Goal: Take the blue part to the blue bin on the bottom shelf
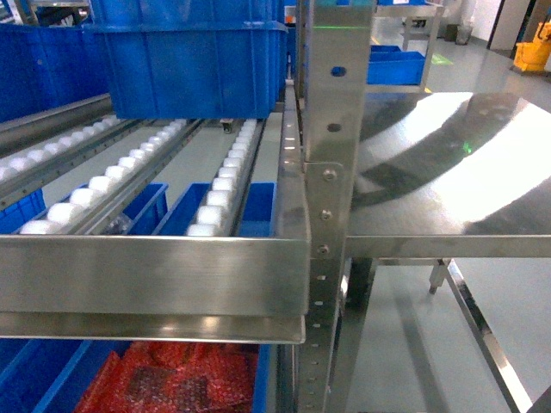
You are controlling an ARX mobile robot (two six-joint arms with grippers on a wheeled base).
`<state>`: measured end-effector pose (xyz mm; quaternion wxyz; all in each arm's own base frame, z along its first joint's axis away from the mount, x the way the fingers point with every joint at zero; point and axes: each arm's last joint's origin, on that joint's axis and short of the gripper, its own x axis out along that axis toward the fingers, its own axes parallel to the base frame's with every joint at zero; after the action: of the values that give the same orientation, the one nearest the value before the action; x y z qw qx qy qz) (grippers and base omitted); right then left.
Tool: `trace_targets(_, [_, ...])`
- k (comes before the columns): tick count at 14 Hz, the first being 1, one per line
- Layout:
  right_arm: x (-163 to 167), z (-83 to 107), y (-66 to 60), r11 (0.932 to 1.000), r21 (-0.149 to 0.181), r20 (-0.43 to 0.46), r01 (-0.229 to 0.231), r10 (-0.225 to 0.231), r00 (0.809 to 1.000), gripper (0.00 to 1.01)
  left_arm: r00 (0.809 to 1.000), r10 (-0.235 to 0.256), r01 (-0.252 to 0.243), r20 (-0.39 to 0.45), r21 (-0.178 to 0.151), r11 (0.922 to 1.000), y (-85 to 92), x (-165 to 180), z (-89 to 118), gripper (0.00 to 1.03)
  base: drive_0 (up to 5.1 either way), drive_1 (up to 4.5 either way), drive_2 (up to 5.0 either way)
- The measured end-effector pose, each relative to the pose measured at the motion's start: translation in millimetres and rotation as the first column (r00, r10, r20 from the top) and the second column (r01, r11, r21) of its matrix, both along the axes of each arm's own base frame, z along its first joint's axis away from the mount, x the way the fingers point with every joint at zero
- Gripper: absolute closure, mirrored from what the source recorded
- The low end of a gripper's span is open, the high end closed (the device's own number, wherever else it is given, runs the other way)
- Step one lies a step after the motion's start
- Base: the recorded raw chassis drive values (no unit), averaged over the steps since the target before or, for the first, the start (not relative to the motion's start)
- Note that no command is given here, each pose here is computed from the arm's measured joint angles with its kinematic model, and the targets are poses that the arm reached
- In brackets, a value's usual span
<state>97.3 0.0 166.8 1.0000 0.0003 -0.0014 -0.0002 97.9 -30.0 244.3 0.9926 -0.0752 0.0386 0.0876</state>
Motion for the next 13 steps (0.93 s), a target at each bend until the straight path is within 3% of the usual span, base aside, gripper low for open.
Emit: trace_targets(13, [0.0, -0.2, 0.0, 1.0, 0.0, -0.002, 0.0, 0.0, 1.0, 0.03, 1.0, 0.002, -0.002, 0.002, -0.001, 1.0, 0.2, -0.2, 0.2, 0.6, -5.0, 2.43, 2.4])
